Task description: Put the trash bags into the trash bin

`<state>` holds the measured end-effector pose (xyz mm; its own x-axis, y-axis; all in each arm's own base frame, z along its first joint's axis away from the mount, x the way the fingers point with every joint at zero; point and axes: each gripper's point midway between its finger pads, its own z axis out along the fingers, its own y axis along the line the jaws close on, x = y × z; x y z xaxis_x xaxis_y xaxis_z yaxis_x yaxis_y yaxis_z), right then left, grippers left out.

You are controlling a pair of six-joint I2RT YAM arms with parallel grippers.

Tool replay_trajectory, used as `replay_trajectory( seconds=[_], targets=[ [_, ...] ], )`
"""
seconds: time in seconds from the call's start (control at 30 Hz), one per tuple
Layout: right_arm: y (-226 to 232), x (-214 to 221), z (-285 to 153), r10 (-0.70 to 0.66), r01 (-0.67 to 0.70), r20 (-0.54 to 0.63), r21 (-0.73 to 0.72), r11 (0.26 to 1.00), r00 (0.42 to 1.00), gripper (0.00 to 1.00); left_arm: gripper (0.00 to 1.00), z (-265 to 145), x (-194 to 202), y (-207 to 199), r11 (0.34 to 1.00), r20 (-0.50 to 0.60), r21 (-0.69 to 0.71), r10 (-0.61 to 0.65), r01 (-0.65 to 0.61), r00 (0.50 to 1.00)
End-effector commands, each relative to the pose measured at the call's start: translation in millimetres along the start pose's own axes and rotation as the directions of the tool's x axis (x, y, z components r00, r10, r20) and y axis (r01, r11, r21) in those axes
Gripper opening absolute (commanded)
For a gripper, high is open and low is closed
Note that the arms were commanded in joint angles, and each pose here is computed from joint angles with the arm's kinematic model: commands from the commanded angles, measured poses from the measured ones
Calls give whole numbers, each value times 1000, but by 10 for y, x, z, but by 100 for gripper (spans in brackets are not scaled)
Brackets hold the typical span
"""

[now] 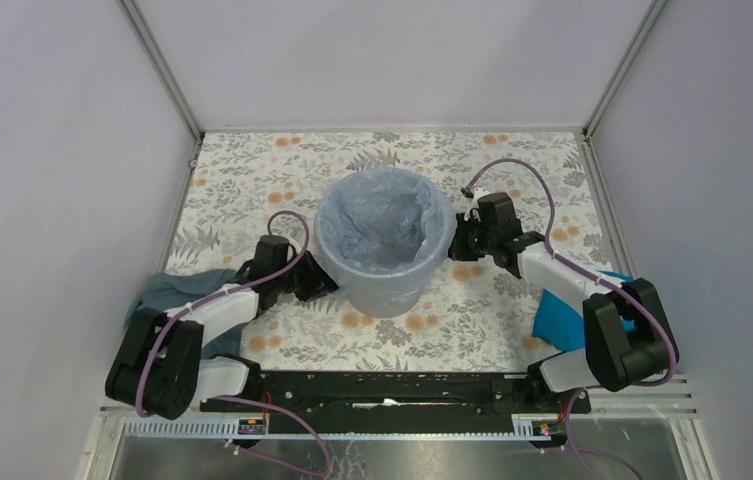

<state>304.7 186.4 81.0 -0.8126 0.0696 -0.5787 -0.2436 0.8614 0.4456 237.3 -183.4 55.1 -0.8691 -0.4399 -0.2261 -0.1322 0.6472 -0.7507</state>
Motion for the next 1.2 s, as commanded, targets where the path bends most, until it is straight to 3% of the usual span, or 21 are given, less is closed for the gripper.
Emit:
replay_trajectory(
  seconds=[0.0,0.2,0.33,0.6,0.7,0.8,0.87,0.93,1.03,1.17],
  targets=[
    [103,-73,119,37,-32,51,-84,996,998,0,11,135,-108,-29,999,71,34,9,-12,997],
    [-36,191,302,76,-77,-13,-63,995,997,0,11,271,-26,105,1000,56,-11,17,-17,998],
    [-219,315,345,87,-86,-48,24,996,995,0,10,233,-75,207,995,76,-80,58,-52,995],
    [-520,514,396,92,-74,-107,165,984,990,11,10,270,-30,329,993,65,-109,60,-53,996],
    [-697,399,121,93,-50,-113,333,942,989,21,10,279,-19,314,994,59,-97,54,-48,997],
    [-773,-28,-333,44,-38,0,477,878,999,54,11,240,-52,280,993,75,-99,68,-60,995],
    [-759,-352,-697,-12,-38,88,547,837,996,69,11,215,-68,264,992,81,-103,76,-67,994],
    [-712,-688,-1071,-79,-40,170,601,799,982,77,11,205,-79,244,993,84,-99,79,-70,993],
    [-470,-1200,-1567,-163,-25,243,621,783,956,79,12,211,-62,230,994,80,-85,74,-67,994],
    [686,-1617,-1760,-378,220,266,477,851,887,88,12,220,-14,211,997,68,-59,60,-56,996]
  ],
)
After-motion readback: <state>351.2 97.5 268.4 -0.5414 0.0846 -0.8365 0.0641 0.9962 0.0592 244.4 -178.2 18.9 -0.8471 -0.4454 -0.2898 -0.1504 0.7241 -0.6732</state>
